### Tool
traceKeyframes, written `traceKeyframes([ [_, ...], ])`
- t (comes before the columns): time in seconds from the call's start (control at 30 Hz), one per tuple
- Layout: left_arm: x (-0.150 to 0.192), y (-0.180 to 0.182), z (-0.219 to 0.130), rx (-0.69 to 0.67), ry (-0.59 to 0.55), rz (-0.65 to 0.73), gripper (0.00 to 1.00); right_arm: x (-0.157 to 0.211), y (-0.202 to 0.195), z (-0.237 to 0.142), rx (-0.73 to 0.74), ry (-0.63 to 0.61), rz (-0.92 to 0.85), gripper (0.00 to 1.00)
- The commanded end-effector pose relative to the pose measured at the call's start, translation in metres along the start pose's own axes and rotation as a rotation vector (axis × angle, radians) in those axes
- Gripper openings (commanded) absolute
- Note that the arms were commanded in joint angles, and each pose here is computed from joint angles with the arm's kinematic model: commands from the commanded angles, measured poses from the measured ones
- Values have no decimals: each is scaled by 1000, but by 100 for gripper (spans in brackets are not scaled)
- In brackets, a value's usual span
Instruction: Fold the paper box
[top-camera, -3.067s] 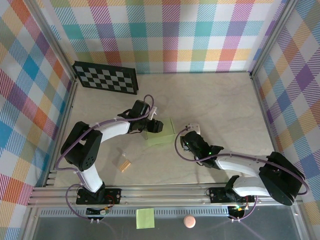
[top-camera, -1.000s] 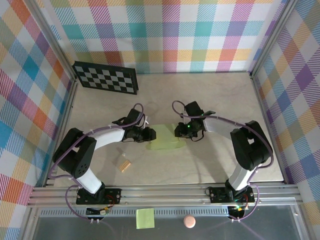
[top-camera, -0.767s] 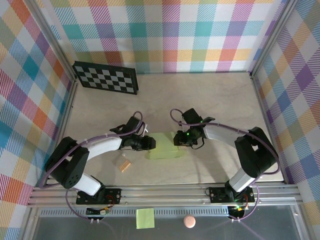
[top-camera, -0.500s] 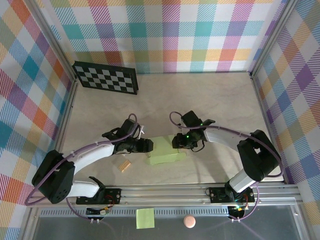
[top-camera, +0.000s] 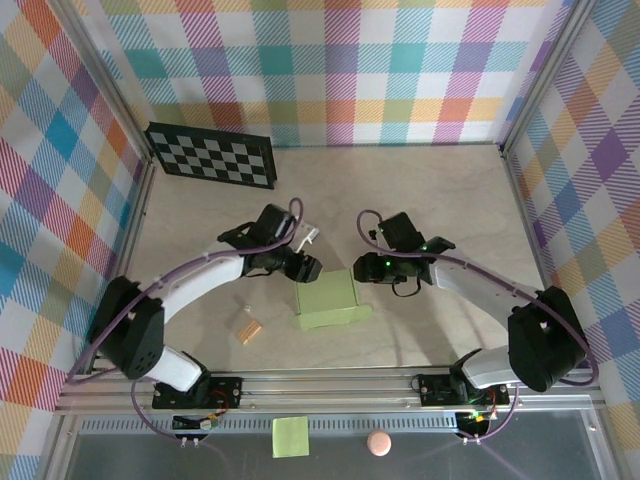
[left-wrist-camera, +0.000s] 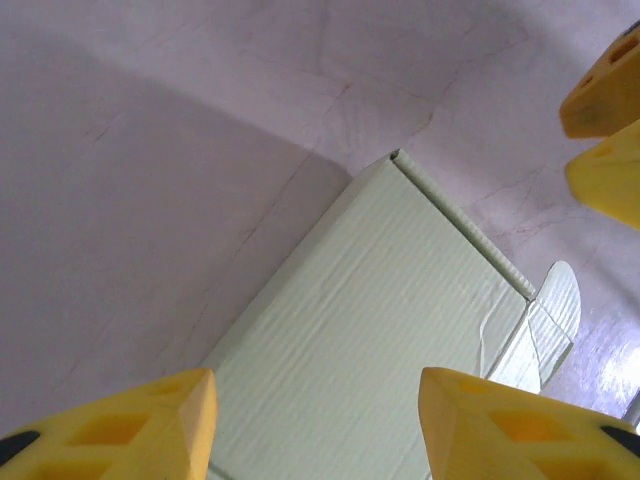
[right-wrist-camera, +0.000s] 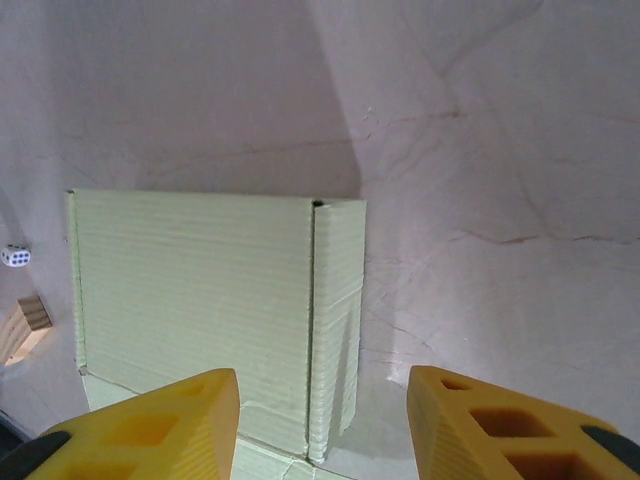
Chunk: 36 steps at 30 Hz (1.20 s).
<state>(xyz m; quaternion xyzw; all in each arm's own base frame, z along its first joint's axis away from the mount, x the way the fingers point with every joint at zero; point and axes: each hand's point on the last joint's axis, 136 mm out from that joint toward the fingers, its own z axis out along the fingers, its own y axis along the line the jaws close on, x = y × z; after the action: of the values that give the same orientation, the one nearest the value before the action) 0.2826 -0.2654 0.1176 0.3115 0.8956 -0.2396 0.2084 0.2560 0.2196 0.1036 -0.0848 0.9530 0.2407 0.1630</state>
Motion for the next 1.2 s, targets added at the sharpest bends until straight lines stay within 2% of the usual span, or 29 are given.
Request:
traceKeyframes([
  [0.0, 7, -5, 15, 80, 126, 121, 53, -1, -2, -8, 16, -5, -25, 49],
  [0.1, 9, 3, 30, 77, 217, 122, 48, -4, -1, -9, 15, 1, -24, 49],
  [0.23, 10, 10, 43, 66, 264, 122, 44, -5, 2, -8, 6, 19, -18, 49],
  [0.43, 13, 19, 51, 43, 287, 109, 42, -3, 2, -4, 2, 37, -12, 49],
  [0.8, 12, 30, 53, 17, 279, 99, 24, -3, 6, -4, -18, 36, -27, 49],
  [0.97, 8, 29, 49, 12, 258, 104, 25, -5, 8, -7, -23, 30, -39, 49],
  [1.17, 2, 30, 44, 9, 224, 103, 30, -7, 16, -12, -64, 9, -82, 50],
])
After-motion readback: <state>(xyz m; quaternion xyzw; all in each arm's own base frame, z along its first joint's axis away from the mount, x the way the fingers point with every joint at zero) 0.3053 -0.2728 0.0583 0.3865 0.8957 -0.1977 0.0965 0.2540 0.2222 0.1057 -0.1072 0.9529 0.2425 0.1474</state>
